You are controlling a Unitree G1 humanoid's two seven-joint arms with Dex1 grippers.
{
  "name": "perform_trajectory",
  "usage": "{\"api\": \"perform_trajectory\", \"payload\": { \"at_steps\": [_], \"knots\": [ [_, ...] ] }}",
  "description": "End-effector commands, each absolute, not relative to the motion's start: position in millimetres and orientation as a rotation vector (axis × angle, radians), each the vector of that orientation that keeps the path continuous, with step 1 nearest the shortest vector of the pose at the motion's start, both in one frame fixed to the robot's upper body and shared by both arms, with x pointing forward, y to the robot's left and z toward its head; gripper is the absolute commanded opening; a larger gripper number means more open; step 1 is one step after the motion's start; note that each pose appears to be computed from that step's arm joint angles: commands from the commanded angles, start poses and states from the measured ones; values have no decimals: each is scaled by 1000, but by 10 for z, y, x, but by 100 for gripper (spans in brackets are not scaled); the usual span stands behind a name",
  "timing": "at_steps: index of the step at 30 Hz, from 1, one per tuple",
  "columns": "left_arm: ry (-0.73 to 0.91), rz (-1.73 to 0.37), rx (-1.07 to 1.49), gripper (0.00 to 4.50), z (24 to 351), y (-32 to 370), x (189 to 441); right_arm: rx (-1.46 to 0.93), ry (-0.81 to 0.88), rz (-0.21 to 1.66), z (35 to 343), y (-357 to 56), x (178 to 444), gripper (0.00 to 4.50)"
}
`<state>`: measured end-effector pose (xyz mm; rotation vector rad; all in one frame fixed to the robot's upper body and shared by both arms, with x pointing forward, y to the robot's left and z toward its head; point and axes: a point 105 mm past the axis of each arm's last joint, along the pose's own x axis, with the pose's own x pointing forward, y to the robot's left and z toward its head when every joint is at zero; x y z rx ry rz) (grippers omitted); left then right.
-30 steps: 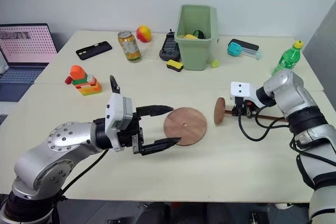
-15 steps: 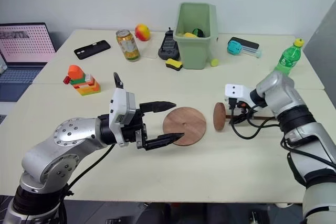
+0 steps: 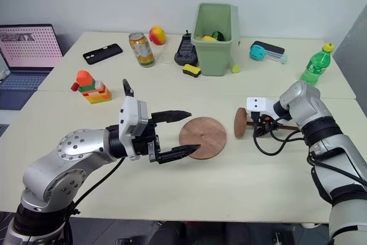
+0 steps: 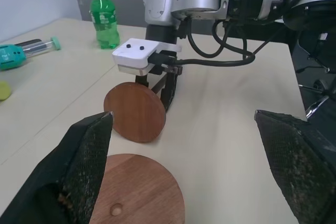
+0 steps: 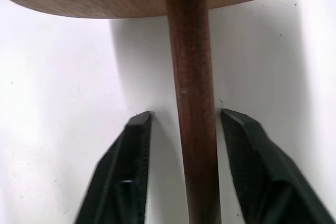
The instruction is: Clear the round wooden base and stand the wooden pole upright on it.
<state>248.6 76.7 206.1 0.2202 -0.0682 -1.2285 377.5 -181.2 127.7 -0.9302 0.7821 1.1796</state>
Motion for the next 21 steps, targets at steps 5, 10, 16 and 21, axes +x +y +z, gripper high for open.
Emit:
{"api": "perform_trajectory", "payload": {
  "at_steps": [5, 10, 16, 21],
  "knots": [
    [-110, -1244, 251, 450, 2149, 742, 2431, -908, 712, 1160, 1422, -1733, 3855, 28],
    [-107, -1229, 270, 450, 2139, 807, 2449, -804, 600, 1098, 1723, -1668, 3959, 28],
    [-99, -975, 142, 450, 2067, 1137, 2554, -194, -61, 1088, 3106, -847, 3956, 28],
    [6, -757, 140, 450, 1631, 1419, 2332, 194, -466, 866, 3417, -503, 3747, 28]
  ]
}}
